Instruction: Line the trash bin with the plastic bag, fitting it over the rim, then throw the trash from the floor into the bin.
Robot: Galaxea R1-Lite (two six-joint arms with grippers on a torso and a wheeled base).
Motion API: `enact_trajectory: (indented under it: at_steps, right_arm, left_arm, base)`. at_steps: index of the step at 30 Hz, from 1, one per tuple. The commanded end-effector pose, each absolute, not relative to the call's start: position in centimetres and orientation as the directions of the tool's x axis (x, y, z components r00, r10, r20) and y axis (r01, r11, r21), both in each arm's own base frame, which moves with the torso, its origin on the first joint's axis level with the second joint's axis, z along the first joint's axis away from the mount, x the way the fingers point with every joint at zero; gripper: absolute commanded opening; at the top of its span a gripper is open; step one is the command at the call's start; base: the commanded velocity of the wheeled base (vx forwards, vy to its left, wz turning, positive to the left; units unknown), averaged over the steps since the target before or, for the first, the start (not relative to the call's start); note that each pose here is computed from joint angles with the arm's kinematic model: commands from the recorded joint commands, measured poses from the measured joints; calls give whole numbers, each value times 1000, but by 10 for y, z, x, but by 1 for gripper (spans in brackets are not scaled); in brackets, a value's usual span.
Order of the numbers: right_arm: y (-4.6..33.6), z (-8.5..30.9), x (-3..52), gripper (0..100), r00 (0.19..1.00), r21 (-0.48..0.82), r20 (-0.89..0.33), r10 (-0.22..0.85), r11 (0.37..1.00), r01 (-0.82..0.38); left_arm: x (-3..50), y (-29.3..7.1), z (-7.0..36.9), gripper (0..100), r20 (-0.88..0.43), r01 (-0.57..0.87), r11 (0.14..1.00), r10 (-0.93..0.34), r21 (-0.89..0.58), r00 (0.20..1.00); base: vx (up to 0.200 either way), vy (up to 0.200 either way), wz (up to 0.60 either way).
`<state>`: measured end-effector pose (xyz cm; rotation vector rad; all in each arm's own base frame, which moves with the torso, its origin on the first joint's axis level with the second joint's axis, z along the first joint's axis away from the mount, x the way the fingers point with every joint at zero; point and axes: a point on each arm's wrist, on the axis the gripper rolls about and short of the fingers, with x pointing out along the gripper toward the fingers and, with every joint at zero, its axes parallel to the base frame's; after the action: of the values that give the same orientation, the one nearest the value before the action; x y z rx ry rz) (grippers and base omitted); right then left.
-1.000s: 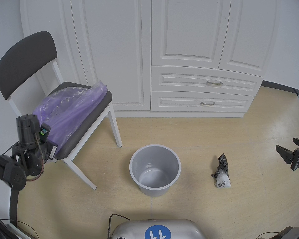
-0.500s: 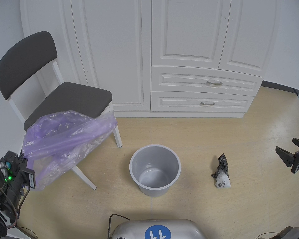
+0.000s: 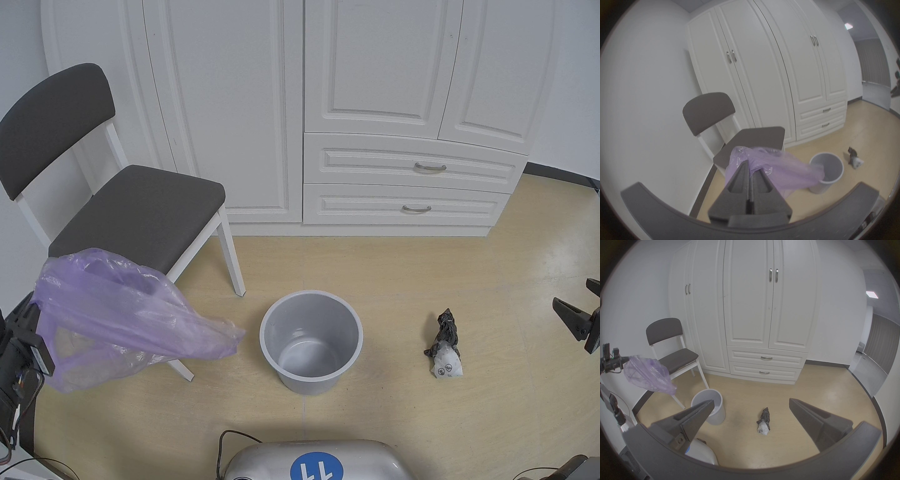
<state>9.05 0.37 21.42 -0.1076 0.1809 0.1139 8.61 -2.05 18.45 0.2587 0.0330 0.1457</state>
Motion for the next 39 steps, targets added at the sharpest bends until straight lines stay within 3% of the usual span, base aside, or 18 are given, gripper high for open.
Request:
enact_trajectory:
  at_steps: [1,13,22,26,28,31,33,34,39]
  right_arm:
    - [4,216,89,100,980,-97,-173,102,988,-120]
    - [4,212,91,100,975,-108,-194,108,985,-131]
    - [18,205,91,100,942,-98,-226,249,956,-276]
    - [31,202,93,100,897,-66,-253,362,919,-389]
    - [46,201,97,100,845,20,-270,461,880,-474]
    - [64,200,111,100,808,117,-260,529,848,-517]
    - [64,200,111,100,808,117,-260,529,848,-517]
    - [80,197,128,100,792,145,-251,556,831,-538]
    - [114,191,157,100,776,127,-244,582,812,-569]
  left_arm:
    - [101,-27,203,0,10,-117,970,118,211,993]
    - [117,-37,219,0,23,11,993,-14,120,1000]
    - [121,-42,221,0,21,163,979,-166,124,986]
    - [132,-51,229,0,24,216,969,-220,120,975]
    - [142,-71,243,0,42,296,950,-302,101,953]
    - [161,-90,256,0,83,344,939,-342,-4,936]
    - [161,-90,256,0,83,344,939,-342,-4,936]
    - [179,-108,265,0,139,368,921,-350,-130,926]
    - [210,-130,272,0,202,330,913,-286,-240,937]
  base:
    - [0,0,0]
    - [0,0,0]
    - [0,0,0]
    - [0,0,0]
    - [0,0,0]
    - [0,0,0]
    - [0,0,0]
    - [0,0,0]
    - [0,0,0]
